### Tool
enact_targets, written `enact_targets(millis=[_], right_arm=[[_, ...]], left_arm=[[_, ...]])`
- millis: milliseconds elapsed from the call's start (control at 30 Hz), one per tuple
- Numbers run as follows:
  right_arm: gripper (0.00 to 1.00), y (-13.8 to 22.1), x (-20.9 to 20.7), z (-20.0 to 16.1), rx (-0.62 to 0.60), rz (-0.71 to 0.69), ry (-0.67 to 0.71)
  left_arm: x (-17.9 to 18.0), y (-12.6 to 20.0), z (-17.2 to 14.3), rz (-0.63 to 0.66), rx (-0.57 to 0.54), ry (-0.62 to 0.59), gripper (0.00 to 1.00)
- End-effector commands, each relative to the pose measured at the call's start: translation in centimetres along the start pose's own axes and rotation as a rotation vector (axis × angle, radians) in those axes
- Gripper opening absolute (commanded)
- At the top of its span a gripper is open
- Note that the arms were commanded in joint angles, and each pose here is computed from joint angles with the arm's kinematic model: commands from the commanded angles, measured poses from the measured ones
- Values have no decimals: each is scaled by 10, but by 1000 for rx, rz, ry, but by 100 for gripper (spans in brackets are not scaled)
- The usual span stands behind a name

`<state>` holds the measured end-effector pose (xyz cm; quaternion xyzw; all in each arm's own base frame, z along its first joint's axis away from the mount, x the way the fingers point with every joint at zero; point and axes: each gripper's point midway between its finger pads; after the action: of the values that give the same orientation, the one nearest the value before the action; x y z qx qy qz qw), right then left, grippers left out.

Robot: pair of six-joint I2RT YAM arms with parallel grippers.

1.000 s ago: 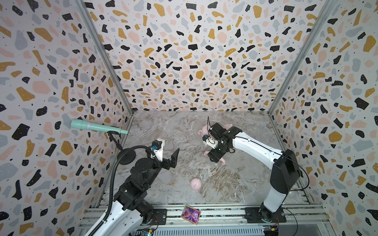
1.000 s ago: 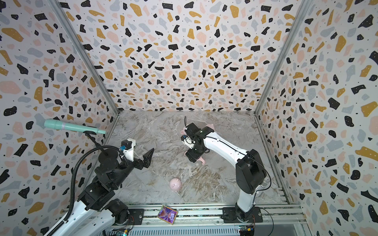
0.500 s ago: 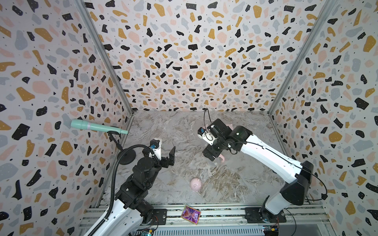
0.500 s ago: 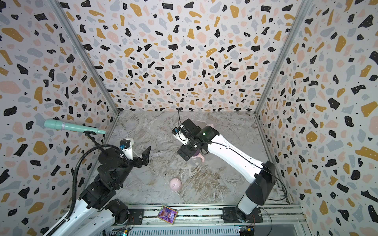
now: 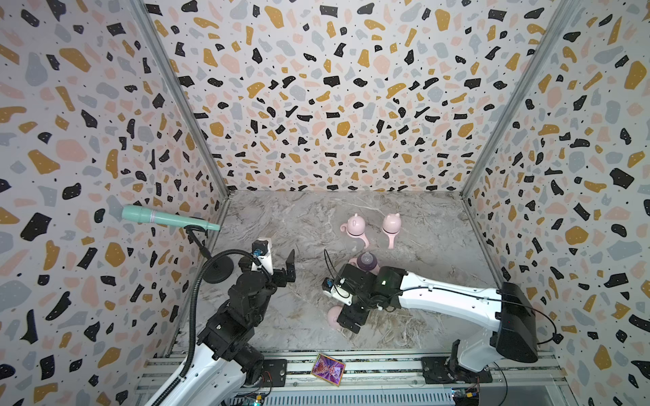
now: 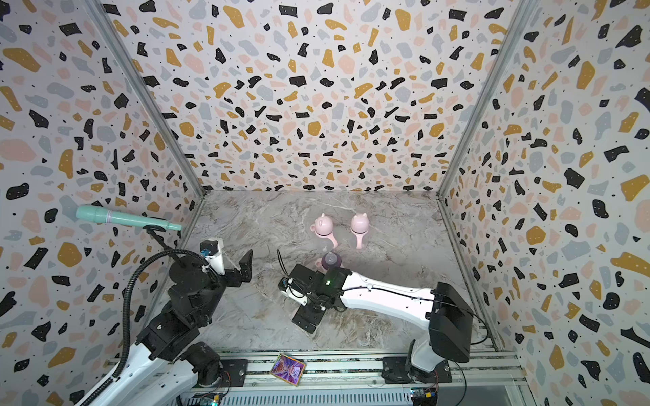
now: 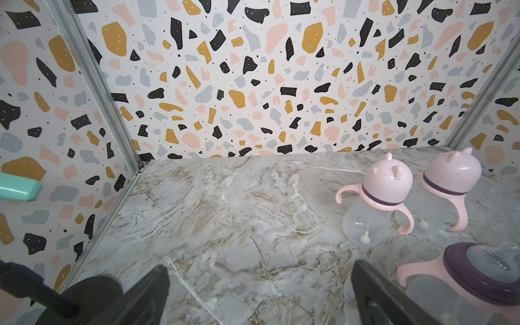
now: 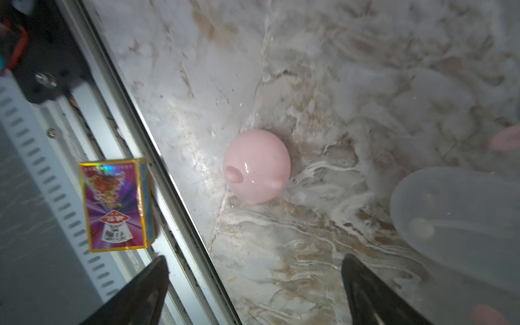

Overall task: Assemble the baby bottles
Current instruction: Pick up the lid from the center of the board.

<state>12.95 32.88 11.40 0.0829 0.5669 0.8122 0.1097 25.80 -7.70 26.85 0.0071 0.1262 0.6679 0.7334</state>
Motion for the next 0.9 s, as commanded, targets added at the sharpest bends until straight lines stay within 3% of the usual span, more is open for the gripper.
enact_targets(millis=[0, 267, 867], right_arm=[[98, -7, 3, 16, -89, 8, -50], [97, -41, 3, 28, -134, 19, -115], [79, -87, -6, 16, -63, -30, -178]], left_arm=[[6, 2, 4, 27, -25, 21, 100], [7, 6, 7, 21, -24, 27, 100], [10, 14, 9, 18, -30, 27, 100]])
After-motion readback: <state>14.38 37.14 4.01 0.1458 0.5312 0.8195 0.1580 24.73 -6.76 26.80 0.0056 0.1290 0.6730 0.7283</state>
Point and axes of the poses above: each gripper's point midway between its finger pads, its own y axis back along the fingers, its own x axis along the line the jaws close on, z = x × y, and after that the axes turned 9 degrees about y, right-handed
